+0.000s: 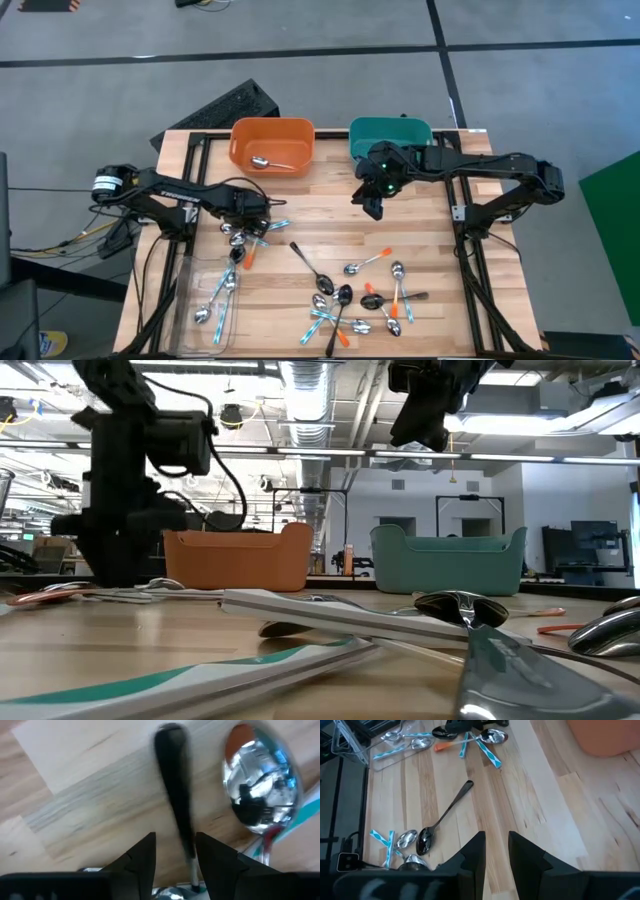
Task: Sort silverware by color (type)
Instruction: Put the black spoon into the blue bin
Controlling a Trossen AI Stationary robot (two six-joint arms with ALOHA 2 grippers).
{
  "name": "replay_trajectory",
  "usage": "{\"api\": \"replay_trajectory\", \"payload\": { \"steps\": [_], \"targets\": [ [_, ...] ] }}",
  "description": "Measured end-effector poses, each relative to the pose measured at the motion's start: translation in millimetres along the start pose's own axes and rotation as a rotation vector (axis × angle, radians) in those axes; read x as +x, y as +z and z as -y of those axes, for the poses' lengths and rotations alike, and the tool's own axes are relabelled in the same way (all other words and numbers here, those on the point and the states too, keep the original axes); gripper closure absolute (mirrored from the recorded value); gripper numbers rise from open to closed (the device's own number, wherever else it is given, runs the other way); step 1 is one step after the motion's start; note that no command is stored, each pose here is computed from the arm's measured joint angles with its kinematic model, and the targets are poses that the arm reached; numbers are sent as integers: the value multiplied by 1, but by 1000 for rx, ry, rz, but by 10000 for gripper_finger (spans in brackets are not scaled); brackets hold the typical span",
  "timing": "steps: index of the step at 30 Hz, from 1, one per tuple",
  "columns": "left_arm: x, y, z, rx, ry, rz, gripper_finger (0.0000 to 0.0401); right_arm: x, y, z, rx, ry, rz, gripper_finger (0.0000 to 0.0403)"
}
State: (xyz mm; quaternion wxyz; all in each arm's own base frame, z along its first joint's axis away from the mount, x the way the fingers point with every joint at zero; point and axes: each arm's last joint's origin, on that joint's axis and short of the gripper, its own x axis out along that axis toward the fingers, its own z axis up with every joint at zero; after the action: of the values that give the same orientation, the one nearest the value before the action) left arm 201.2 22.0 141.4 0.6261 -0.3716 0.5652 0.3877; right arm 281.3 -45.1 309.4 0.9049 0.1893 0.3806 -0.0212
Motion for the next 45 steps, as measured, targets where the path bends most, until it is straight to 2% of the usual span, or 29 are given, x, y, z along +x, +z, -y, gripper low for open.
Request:
{"api": "replay_trajectory", "payload": {
  "steps": [4, 10, 18, 24, 28, 33, 36, 39, 42, 45],
  "targets": [
    [5, -1, -3, -12, -25, -12, 288, 0, 0, 0, -1, -1, -2, 296],
    [0, 2, 1, -6, -38, -9, 384, 0, 0, 0, -8, -1, -2, 296],
    [-34, 22, 30, -39, -187, 67, 391, 4, 2, 4, -29, -8, 2, 296],
    [-76, 40, 51, 60, -242, 250, 392, 9, 2, 7, -23, -14, -7, 296],
    [-94, 48, 55, 177, -174, 394, 392, 9, 3, 6, -27, -10, 4, 296],
    [-109, 53, 61, 169, -142, 520, 393, 9, 4, 7, -32, -11, 11, 296],
    [-125, 57, 72, 171, -211, 625, 393, 9, 6, 6, -48, -6, 36, 296],
    [-146, 66, 85, 213, -328, 756, 393, 8, 13, 4, -41, 12, 108, 296],
    [-171, 80, 92, 263, -445, 896, 392, 5, 26, 3, -28, 39, 239, 293],
    [-194, 95, 90, 248, -524, 994, 392, -1, 41, 10, 34, 35, 386, 281]
  ]
}}
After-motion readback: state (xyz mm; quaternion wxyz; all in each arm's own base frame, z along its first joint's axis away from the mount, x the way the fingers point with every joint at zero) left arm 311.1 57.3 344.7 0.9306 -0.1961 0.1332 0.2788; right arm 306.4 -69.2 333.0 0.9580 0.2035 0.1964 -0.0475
